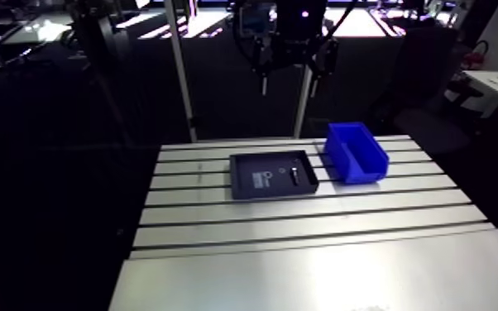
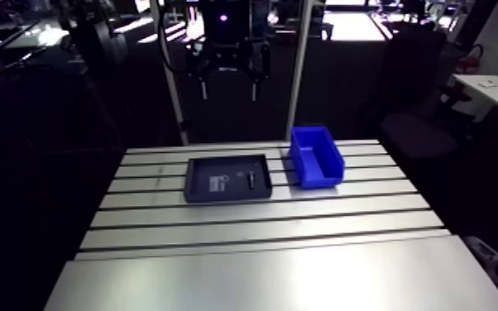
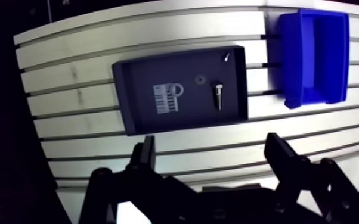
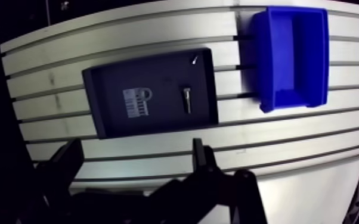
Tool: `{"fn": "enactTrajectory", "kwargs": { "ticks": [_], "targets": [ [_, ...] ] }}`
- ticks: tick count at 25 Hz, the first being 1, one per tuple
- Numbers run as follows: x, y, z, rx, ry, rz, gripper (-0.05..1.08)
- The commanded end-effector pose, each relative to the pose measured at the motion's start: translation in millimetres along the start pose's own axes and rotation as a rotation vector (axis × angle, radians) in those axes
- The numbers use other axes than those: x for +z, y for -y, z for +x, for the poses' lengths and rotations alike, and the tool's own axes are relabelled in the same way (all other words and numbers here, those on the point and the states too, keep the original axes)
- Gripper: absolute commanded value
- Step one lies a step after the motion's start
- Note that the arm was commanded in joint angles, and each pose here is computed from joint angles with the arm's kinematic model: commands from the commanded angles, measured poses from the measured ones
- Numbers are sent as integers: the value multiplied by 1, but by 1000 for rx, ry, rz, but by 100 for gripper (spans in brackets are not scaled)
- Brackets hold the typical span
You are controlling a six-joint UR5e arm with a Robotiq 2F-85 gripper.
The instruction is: Pick up the M10 bolt from the tray and put it into the blue bin.
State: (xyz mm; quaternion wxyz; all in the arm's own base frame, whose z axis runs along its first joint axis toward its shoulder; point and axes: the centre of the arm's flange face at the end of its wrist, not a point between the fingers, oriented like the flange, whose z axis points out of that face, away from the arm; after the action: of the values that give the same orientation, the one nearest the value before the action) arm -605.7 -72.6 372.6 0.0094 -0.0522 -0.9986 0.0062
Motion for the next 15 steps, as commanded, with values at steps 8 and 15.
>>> {"fn": "enactTrajectory", "kwargs": {
  "ticks": [8,15],
  "targets": [
    [11,-12,4,10,19,-2,1],
    [22,-12,5,-20,37,-1,1]
  ]
}}
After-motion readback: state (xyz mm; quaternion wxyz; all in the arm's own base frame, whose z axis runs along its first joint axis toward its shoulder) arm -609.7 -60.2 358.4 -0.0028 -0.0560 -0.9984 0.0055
